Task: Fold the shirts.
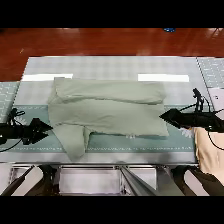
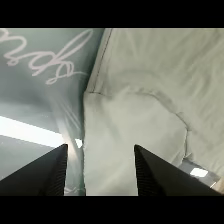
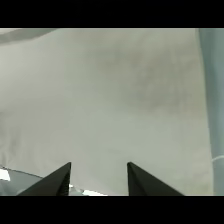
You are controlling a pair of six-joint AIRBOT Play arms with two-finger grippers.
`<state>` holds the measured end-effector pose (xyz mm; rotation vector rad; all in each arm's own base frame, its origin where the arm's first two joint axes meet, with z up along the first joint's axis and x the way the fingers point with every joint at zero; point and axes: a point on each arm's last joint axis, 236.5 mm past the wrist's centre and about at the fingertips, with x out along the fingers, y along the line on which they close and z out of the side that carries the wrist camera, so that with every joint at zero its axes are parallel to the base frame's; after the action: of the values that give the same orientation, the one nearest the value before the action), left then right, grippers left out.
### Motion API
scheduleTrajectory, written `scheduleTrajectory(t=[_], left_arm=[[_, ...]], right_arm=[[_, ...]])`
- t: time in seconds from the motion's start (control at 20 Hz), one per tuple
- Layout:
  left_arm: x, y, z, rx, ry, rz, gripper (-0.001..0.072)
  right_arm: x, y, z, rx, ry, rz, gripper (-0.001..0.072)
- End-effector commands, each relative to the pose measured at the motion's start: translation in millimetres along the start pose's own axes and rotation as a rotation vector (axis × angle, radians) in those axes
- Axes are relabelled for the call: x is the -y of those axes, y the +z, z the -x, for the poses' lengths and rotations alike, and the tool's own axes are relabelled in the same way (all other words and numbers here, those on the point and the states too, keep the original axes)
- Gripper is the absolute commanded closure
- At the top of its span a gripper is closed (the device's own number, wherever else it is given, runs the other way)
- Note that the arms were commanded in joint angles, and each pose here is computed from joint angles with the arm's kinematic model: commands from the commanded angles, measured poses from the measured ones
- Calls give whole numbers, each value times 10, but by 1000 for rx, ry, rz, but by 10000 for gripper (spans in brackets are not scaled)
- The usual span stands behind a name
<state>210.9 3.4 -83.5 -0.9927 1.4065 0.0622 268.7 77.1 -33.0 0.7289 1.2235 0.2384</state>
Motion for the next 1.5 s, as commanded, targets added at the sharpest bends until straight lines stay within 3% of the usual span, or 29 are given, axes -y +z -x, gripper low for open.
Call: scheduleTrajectory(t=[0.0,0.4,0.45,0.5,0.55,0.75,1.0,1.45], left_arm=[[-59,-51,-151,13,-1,37,198],[95,-216,-570,-54,37,-9,200],[183,-189,-605,-40,13,-5,260],[267,-170,-629,-30,-10,-10,551],[353,-159,-629,-27,-33,-28,692],[515,-164,-525,-57,-67,-100,692],[544,-159,-503,-57,-72,-118,692],[546,-178,-502,-64,-74,-134,692]], right_arm=[[-100,-17,7,17,45,-12,301],[-163,32,13,37,71,-27,301],[-158,52,21,45,73,-28,301],[-108,90,48,59,67,-38,301],[-3,122,99,69,51,-54,301],[877,-268,347,-56,-200,-223,301],[1000,-547,198,-105,-198,-293,301],[742,-371,-389,-113,-101,-304,301]])
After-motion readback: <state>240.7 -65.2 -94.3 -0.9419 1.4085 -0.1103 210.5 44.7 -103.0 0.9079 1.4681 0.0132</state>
